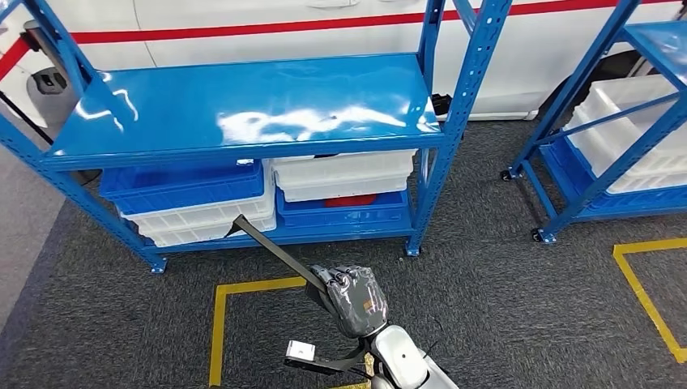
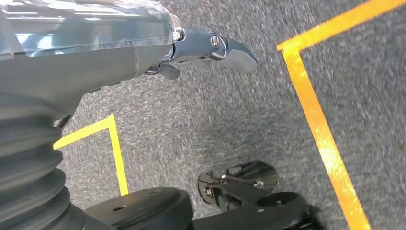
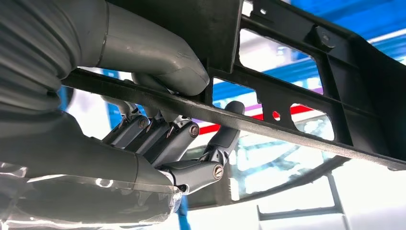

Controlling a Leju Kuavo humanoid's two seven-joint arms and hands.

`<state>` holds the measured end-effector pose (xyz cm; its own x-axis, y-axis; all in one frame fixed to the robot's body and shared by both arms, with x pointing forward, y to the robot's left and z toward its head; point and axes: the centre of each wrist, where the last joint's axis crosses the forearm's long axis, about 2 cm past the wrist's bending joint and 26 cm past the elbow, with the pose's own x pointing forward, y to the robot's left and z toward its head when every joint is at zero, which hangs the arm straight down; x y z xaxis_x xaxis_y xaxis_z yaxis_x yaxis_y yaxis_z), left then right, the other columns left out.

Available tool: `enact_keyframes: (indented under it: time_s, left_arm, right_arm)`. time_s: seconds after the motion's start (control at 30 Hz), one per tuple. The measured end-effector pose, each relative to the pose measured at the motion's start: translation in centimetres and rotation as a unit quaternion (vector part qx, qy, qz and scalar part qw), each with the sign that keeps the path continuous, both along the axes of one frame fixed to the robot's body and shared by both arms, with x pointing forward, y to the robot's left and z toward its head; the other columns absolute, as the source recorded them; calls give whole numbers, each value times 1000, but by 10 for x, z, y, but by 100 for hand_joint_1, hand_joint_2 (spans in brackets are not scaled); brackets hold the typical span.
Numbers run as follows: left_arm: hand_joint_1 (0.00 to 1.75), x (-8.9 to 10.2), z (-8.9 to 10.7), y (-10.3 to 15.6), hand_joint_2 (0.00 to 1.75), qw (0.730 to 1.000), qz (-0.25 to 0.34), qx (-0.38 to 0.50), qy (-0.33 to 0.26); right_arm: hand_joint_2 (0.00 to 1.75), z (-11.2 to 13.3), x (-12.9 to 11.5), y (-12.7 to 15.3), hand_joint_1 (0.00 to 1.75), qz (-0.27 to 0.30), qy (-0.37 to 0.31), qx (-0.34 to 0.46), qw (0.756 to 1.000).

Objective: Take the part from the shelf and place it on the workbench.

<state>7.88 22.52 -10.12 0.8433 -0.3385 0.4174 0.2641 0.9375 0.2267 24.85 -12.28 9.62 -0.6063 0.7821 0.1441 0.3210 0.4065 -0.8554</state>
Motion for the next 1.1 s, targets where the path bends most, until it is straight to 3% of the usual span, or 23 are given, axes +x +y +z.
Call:
enact_keyframes:
  time_s: [0.57, 1.1]
  left_arm:
    - [0, 2, 0, 1, 175, 1000, 2, -1, 14]
    - [0, -1, 0, 1, 175, 1000, 9, -3, 17]
  right_arm:
    - [175, -3, -18, -4, 175, -32, 14, 21, 999]
    - [175, 2, -18, 2, 175, -37, 17, 40, 998]
